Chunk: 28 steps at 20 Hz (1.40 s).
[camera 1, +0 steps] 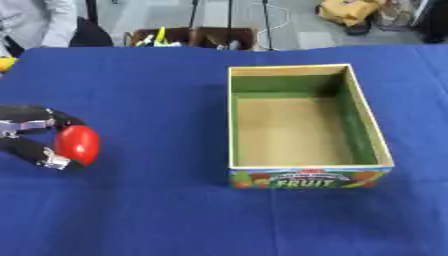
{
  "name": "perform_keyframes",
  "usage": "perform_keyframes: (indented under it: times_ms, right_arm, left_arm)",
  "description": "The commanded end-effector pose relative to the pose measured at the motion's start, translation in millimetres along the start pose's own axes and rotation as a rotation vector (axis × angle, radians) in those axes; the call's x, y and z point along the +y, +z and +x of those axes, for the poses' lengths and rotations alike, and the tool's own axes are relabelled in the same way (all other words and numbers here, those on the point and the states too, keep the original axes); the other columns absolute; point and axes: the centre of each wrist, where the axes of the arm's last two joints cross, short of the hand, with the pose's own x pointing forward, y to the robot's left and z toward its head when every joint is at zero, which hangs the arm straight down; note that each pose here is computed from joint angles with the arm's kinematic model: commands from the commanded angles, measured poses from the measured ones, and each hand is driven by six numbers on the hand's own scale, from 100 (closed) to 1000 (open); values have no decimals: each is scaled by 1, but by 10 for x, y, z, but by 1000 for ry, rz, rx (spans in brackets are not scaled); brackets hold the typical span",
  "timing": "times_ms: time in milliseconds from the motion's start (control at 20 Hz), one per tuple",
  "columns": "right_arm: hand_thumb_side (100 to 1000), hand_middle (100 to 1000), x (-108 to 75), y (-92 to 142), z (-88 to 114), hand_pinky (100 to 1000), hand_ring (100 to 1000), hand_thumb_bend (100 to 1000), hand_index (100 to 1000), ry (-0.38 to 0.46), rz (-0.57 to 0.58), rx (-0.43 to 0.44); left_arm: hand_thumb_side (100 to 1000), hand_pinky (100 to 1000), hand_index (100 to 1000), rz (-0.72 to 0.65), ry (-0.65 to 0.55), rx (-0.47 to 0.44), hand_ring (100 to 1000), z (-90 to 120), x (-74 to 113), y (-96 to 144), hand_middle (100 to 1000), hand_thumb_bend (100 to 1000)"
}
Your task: Pick up objects on the table and place them in the box.
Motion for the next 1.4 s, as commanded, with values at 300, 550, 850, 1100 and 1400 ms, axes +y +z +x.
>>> perform_keyframes:
  times_ms: [300,550,850,1100,1400]
  right_arm:
    - [831,252,-32,-36,68,385,299,100,456,13,-4,-33]
    - [830,251,-31,-37,69,386,299,100,457,12,-4,-32]
    - [832,251,-29,-35,68,386,299,100,457,13,-1,-31]
    - [831,251,-28,-32,67,386,299,100,457,15,2,-28]
    - [830,251,-29,-31,66,386,299,100,457,15,7,-25]
  left_arm:
    - [711,628,935,65,-60,44,630,-16,103,40,640,594]
    - [659,542,879,124,-84,50,568,5,88,22,564,522]
    - [638,476,732,206,-76,52,512,13,85,7,490,388]
    - [619,448,652,265,-58,57,483,20,115,12,468,227]
    - [564,391,588,365,-12,52,442,51,208,46,427,100]
